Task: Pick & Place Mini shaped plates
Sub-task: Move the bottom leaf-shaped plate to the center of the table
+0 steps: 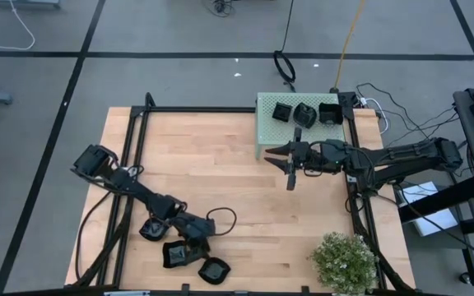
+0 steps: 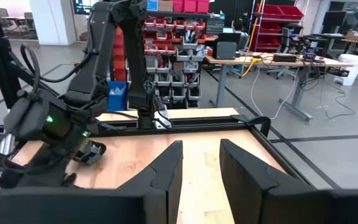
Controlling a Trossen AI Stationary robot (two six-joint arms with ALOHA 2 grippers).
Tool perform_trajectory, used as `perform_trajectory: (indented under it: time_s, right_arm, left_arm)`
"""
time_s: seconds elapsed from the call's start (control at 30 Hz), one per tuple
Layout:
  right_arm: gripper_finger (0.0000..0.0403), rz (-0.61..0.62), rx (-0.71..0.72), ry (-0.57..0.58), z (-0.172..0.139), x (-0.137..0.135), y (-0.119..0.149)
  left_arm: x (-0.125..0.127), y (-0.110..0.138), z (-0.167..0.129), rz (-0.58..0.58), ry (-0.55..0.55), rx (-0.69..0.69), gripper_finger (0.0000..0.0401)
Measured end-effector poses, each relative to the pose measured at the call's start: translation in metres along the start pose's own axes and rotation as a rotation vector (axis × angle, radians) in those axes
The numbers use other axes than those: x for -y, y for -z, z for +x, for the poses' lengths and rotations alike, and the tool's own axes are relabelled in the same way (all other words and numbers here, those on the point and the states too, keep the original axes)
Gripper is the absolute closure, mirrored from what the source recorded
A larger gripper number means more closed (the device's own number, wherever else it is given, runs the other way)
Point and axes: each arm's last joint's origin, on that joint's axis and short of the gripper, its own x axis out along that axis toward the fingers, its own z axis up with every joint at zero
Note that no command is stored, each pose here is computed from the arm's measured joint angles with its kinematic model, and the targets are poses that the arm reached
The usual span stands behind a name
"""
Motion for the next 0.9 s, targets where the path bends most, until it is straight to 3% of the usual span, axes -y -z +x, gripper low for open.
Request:
perform_trajectory:
  time_s: [0.1, 0.33, 0.9]
  right_arm:
    - [0.0309, 0.000, -0.001, 0.000, 0.000, 0.000, 0.000]
    - [0.0308, 0.000, -0.001, 0.000, 0.000, 0.000, 0.000]
    - [0.0309, -0.008, -0.001, 0.000, 0.000, 0.000, 0.000]
  left_arm:
    - [0.008, 0.000, 0.001, 0.027, 0.042, 0.028, 0.0247]
    - [0.014, 0.013, 0.006, 0.023, -0.042, 0.041, 0.0247]
    - [0.021, 0.021, 0.008, 0.026, -0.093, 0.102, 0.0247]
